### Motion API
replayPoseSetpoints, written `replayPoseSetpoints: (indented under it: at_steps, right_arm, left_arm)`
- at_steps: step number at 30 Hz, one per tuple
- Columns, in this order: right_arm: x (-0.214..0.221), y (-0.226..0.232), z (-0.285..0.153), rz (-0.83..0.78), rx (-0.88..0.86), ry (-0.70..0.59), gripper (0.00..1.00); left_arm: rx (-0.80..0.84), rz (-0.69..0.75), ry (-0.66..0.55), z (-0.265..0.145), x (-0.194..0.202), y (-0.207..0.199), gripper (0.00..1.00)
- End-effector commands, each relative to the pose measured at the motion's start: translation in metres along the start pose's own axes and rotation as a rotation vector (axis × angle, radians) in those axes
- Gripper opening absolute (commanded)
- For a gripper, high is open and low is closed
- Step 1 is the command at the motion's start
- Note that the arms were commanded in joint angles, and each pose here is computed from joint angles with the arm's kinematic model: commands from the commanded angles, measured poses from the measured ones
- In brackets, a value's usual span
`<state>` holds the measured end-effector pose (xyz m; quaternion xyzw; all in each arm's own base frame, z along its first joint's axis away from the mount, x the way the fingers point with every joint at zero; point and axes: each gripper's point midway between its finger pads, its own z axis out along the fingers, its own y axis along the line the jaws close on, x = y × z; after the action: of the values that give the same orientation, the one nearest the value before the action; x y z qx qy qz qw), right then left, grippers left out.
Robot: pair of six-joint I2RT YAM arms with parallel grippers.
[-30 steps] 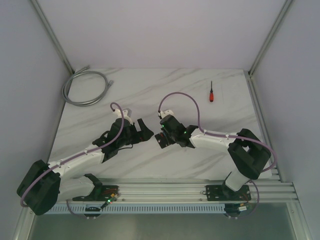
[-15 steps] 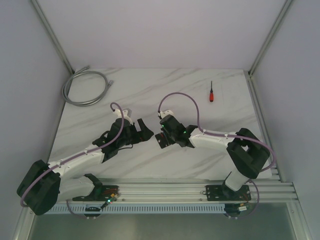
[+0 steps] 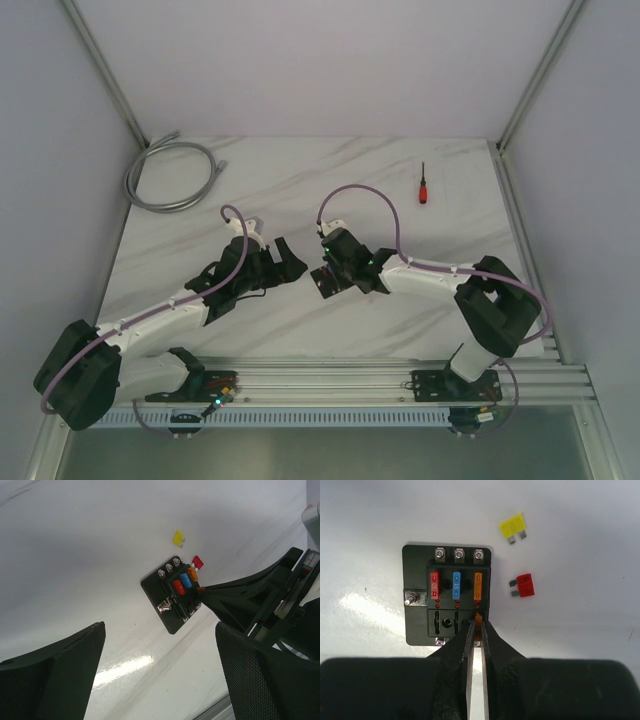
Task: Snap on the fuse box
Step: Install the fuse at the fuse box base.
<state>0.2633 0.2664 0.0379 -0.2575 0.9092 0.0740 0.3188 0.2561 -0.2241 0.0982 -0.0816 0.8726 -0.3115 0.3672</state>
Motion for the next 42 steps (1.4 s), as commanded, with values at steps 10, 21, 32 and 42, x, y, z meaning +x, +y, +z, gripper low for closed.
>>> replayPoseSetpoints:
  at_steps: [10, 21, 32, 42]
  right_arm:
    - [-0.023, -0.002, -0.024, 0.017, 0.013, 0.0, 0.28]
    - [-0.018, -0.005, -0.019, 0.014, 0.031, 0.028, 0.22]
    - [-0.005, -0.003, -0.012, 0.009, 0.016, 0.08, 0.18]
    - [0.013, 0.0, -0.006, -0.005, 0.001, 0.166, 0.0]
  left_arm:
    - [0.001, -0.01, 0.006, -0.003, 0.002, 0.002, 1.0]
    - [-0.001, -0.01, 0.007, -0.003, 0.002, 0.003, 1.0]
    - [-0.002, -0.009, 0.009, -0.002, 0.003, 0.003, 1.0]
    - [-0.008, -0.01, 0.011, -0.001, 0.003, 0.004, 1.0]
